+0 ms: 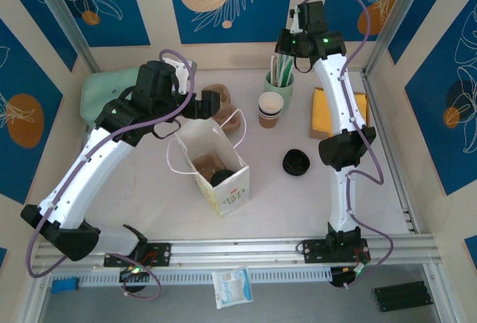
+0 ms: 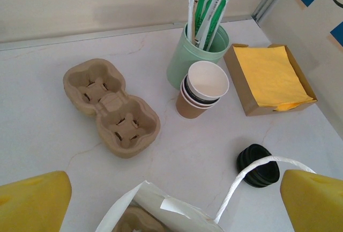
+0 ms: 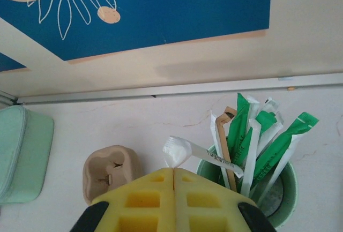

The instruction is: Pack the takeout coffee

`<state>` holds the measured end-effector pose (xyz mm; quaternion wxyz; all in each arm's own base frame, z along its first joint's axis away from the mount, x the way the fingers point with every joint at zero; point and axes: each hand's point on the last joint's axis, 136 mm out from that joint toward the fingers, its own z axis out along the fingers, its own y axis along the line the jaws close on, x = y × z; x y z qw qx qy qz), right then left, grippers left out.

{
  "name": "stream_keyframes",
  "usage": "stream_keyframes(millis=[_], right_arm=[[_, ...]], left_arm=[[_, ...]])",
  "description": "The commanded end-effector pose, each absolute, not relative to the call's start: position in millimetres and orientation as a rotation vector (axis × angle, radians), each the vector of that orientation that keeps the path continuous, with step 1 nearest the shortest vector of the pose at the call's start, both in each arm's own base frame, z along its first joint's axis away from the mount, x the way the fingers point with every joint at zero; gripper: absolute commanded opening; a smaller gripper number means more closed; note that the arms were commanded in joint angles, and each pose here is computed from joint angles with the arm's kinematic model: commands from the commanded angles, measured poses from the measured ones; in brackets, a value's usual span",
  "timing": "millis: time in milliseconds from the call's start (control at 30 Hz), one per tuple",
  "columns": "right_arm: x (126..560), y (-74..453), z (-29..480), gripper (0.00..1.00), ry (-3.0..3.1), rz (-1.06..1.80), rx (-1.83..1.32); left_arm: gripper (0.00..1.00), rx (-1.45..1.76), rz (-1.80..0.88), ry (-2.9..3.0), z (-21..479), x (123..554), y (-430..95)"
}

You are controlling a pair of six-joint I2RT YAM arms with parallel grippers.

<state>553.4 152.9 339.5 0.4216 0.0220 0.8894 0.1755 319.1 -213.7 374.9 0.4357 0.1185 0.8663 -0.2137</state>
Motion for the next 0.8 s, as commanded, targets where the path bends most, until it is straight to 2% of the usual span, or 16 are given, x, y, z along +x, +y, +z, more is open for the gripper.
stream_keyframes(millis=[0,433,767], right_arm=[[540.9,146.0,375.2,0.00,2.149,0.384,0.032],[494.2,156.1,450.8,0.00,2.010,0.502,-0.006],[400.4,203.4,515.7,0.00,1.907,0.684,-0.171]], left_arm=[[0.99,0.274,-0.554,2.140,382.1,314.8,-208.0],[0.99,0.260,-0.564,2.132,383.9,314.6,-207.5],[1.00,0.214,-0.517,2.110,390.1,303.8,-189.0]])
